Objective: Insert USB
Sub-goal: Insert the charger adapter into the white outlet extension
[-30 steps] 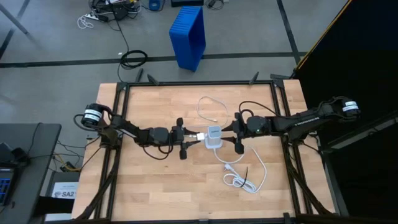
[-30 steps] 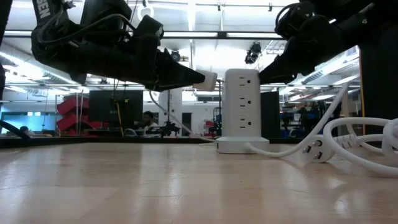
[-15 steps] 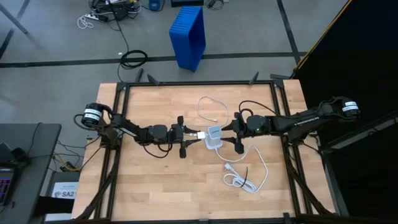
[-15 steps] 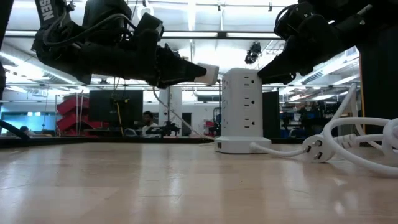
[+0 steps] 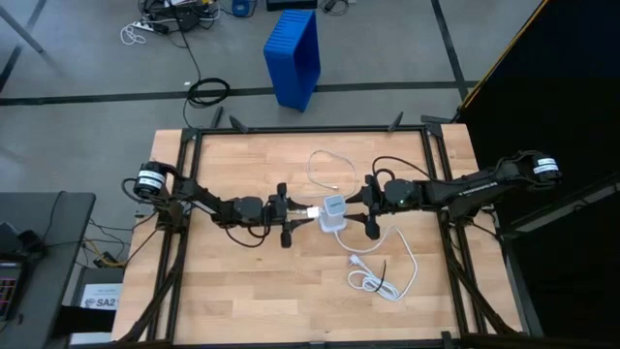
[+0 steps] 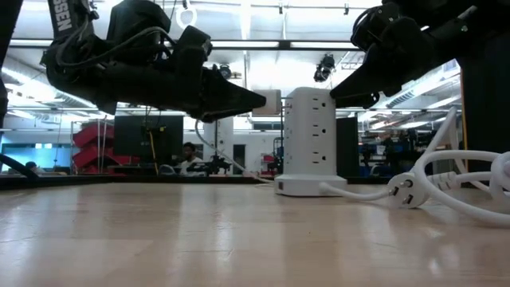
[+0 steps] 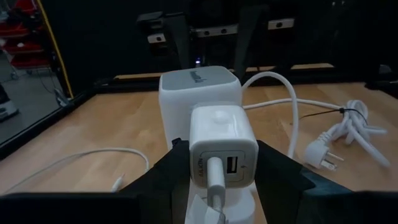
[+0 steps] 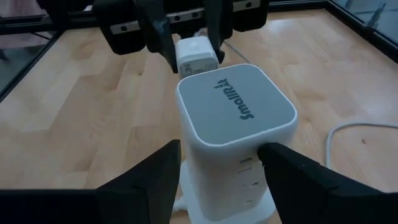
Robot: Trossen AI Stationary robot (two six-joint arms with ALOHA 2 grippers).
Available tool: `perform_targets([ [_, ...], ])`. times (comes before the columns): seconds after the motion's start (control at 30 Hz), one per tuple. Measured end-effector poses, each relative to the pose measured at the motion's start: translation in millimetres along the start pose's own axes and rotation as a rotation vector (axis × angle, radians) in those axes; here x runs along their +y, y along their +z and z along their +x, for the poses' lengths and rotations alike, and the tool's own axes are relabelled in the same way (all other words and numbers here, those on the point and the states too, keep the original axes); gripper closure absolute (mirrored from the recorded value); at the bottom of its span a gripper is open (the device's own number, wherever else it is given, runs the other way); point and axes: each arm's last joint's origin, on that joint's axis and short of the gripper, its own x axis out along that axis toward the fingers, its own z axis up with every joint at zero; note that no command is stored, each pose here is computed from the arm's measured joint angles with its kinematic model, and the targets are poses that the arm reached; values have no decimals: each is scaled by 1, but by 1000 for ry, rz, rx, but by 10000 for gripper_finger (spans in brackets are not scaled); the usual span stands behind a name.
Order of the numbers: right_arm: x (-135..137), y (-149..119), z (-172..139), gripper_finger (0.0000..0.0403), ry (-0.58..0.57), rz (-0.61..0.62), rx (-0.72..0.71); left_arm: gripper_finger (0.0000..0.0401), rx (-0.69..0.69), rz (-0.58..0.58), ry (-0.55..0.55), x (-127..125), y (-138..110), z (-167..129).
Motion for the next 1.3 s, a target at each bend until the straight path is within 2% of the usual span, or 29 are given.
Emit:
perform_targets([
  [0.57,0,0,0,211,7,18,2,274,11,-2,38,3,-6,-7],
  [0.9,0,0,0,199,6,17,1,274,22,-5,56,7,-8,-7],
  [1.1,0,0,0,202,5,15,0,274,22,-7,53,7,-8,-7],
  [1.3,1,3,0,205,10,8,-34,274,15,-6,0,5,-8,-7],
])
